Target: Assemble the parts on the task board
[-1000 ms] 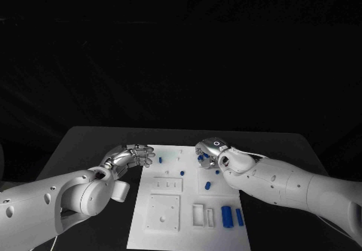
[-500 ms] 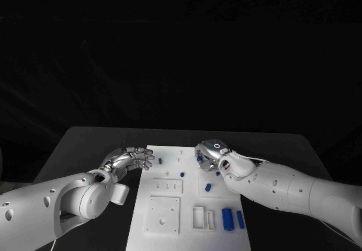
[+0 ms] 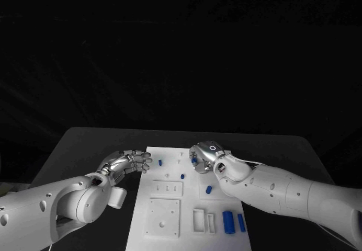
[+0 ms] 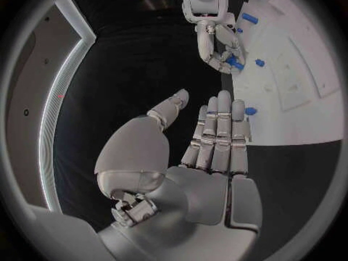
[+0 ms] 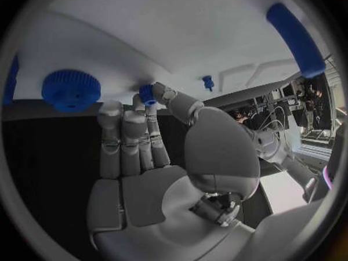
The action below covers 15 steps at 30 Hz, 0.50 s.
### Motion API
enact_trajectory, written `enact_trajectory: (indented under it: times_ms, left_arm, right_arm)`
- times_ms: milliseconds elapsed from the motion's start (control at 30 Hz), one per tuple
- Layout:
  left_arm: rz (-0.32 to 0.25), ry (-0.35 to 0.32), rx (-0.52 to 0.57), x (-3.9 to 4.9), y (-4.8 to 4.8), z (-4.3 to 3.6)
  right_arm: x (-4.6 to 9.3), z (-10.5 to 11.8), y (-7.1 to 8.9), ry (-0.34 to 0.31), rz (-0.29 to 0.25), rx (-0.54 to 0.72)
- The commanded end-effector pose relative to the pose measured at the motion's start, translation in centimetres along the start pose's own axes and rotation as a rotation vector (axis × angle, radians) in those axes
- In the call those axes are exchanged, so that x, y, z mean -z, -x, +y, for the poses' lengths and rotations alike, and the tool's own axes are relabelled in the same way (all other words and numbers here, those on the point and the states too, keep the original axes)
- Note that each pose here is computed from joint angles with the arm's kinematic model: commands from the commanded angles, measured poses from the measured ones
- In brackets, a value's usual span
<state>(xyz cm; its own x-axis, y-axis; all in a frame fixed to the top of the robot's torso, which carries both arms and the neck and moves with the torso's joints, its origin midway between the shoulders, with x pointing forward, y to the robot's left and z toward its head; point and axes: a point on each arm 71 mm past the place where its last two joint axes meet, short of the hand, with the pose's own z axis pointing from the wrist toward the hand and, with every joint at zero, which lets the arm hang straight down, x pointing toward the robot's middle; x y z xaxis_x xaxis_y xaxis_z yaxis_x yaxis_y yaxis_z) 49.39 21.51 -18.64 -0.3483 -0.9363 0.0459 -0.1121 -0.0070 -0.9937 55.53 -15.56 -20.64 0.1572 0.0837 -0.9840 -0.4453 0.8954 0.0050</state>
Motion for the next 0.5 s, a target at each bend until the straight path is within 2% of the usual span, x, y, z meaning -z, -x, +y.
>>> enact_trajectory:
  times_ms: [33, 500]
  left_arm:
    - [0.008, -0.009, 0.003, -0.03, -0.17, -0.21]
    - [0.011, -0.01, 0.004, -0.16, -0.36, -0.26]
  right_arm:
    - [-0.4, 0.3, 0.7, -0.006, -0.028, 0.015]
    - [-1.9, 2.2, 1.7, -0.002, -0.069, 0.006]
